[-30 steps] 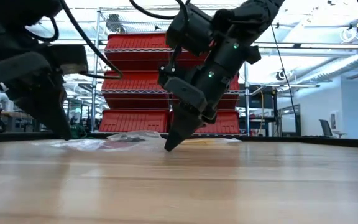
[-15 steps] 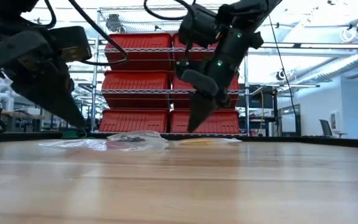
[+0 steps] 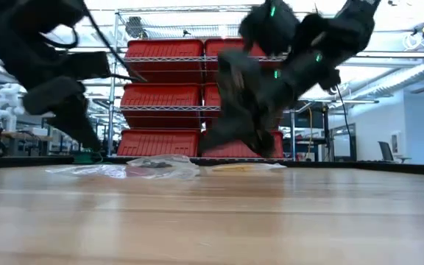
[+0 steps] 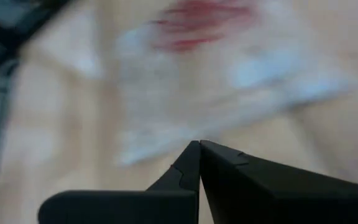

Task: Sort rubber bands
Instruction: Close the transparent zip bag

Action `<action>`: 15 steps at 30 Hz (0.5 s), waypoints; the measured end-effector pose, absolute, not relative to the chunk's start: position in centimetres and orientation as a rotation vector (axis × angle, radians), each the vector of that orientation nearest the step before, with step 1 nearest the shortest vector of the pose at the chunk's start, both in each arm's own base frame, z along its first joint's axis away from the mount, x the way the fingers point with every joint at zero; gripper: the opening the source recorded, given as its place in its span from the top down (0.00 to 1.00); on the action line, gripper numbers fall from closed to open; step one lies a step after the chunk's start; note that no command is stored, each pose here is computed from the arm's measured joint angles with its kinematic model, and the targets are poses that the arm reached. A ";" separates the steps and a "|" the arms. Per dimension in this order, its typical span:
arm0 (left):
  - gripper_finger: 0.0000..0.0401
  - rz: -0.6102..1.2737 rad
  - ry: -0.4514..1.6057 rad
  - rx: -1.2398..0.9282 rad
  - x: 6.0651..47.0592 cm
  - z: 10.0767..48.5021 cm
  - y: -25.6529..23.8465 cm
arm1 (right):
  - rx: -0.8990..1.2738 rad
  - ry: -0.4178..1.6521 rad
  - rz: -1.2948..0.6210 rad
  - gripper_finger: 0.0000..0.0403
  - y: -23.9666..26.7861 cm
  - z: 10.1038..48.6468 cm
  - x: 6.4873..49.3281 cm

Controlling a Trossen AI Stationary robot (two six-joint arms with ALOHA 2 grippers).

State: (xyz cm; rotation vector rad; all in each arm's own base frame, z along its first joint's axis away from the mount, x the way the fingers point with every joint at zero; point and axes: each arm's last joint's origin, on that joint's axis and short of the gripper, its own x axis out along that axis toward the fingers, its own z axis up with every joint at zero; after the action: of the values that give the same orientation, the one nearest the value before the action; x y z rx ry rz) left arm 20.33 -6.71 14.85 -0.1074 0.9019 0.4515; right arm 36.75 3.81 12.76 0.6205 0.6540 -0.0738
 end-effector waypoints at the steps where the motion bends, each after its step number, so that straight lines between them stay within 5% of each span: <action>1: 0.99 0.459 0.896 -0.105 20.6 14.9 -6.3 | 0.605 0.630 -0.039 1.00 4.6 13.2 37.0; 15: 0.99 0.432 0.870 -0.119 23.0 15.6 0.8 | 0.358 0.708 0.038 1.00 9.0 12.3 41.7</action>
State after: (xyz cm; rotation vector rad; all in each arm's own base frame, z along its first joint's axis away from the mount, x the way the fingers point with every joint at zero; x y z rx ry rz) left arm 23.05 0.82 15.56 -0.1186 0.8701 0.4317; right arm 41.75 8.98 12.34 0.3584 0.7081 0.0380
